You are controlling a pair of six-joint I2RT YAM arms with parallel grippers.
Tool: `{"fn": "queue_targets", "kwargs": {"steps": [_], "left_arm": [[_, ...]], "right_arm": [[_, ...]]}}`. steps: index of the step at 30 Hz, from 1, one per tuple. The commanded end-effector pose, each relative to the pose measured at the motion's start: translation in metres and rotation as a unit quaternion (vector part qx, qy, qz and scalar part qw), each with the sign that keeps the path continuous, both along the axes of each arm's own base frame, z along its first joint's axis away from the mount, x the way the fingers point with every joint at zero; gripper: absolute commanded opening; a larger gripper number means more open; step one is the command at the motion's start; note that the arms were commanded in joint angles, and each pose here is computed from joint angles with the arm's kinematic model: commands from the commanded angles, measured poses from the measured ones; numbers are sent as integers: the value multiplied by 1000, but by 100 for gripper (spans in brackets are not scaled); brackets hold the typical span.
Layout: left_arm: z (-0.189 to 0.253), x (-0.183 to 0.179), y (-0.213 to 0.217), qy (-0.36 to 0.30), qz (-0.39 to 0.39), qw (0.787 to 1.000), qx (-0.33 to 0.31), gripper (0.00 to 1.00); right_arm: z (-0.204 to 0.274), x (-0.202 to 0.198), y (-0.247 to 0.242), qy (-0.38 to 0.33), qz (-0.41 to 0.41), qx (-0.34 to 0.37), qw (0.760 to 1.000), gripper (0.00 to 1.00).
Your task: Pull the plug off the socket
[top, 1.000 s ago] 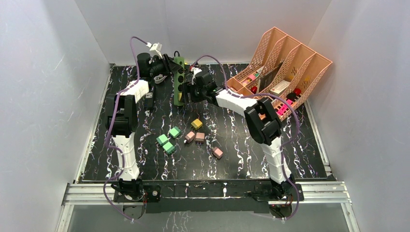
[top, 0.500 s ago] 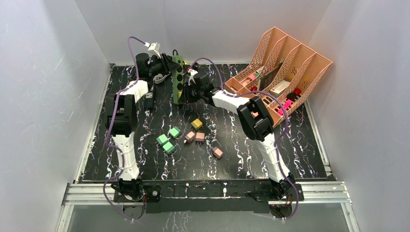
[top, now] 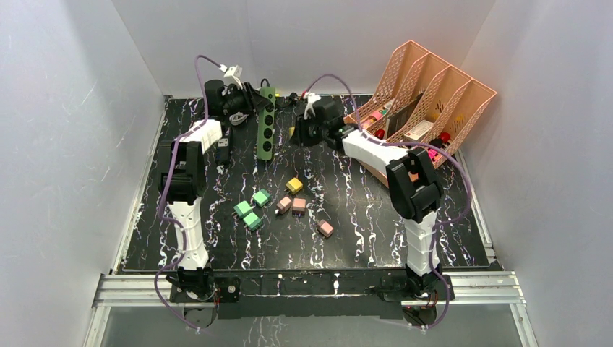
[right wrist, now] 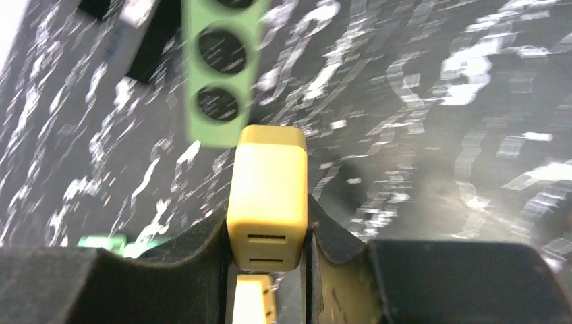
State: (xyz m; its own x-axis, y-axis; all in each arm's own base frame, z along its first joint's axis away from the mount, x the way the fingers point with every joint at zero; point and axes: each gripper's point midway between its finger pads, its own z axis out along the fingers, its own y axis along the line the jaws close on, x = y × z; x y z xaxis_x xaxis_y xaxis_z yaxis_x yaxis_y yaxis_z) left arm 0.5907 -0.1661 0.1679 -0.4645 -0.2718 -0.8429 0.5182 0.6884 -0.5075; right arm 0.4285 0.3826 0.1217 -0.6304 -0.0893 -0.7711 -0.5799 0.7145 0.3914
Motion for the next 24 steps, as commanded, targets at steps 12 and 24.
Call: {"fn": "queue_targets", "kwargs": {"steps": [12, 24], "left_arm": [[43, 20, 144, -18, 127, 990, -49, 0], [-37, 9, 276, 141, 235, 960, 64, 0]], "right_arm": [[32, -34, -55, 40, 50, 64, 996, 0], [-28, -75, -65, 133, 55, 59, 988, 0]]}}
